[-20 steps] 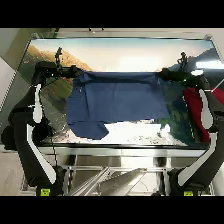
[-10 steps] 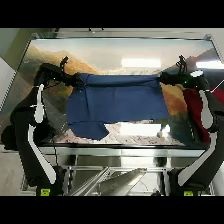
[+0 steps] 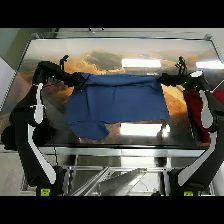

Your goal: Fold the shirts.

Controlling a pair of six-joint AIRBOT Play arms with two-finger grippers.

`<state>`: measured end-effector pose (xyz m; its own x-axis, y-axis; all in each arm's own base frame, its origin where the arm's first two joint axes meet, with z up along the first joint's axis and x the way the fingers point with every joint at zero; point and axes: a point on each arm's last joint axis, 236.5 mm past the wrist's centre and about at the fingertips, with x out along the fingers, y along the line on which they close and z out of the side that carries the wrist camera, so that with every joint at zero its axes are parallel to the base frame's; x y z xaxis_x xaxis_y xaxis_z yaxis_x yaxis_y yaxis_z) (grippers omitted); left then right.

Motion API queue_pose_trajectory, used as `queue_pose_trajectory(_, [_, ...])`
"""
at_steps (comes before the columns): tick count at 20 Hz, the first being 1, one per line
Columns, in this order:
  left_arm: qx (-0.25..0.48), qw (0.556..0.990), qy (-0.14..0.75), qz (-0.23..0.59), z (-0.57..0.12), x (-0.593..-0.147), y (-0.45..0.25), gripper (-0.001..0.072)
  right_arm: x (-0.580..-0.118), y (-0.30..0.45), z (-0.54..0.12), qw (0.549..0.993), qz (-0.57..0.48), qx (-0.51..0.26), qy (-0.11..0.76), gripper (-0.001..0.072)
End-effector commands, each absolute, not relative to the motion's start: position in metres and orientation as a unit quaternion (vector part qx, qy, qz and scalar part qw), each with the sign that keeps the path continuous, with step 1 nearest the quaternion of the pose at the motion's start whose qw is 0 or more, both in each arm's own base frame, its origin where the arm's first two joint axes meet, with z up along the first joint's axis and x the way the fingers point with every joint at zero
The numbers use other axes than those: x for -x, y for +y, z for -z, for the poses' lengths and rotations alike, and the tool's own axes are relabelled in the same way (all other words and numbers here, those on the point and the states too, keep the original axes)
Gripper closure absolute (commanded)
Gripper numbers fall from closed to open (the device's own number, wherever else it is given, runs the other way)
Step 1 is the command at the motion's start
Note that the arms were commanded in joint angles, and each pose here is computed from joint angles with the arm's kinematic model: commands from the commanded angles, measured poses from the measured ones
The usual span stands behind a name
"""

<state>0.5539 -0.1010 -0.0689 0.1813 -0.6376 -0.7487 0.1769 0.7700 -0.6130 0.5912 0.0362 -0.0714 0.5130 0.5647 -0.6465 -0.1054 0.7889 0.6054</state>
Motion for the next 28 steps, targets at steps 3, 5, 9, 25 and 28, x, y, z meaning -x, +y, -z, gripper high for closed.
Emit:
queue_pose_trajectory(3, [0.227,0.714,0.608,0.265,0.048,-0.531,-0.08,0.0017,-0.594,0.018,0.042,0.83,-0.202,-0.275,0.442,0.023])
queue_pose_trajectory(5, [0.238,0.691,0.631,0.261,0.031,-0.511,-0.067,0.0017,-0.58,0.005,0.02,0.818,-0.214,-0.287,0.451,0.0361])
queue_pose_trajectory(9, [0.261,0.64,0.681,0.244,0.005,-0.461,-0.053,0.0017,-0.519,-0.02,-0.019,0.778,-0.251,-0.281,0.502,0.034])
queue_pose_trajectory(25, [0.269,0.522,0.793,0.16,0.077,-0.222,-0.104,0.0017,-0.391,-0.037,0.073,0.653,-0.198,-0.231,0.693,0.0341])
queue_pose_trajectory(28, [0.287,0.528,0.787,0.14,0.096,-0.216,-0.107,0.0017,-0.389,-0.036,0.082,0.637,-0.178,-0.256,0.705,0.034])
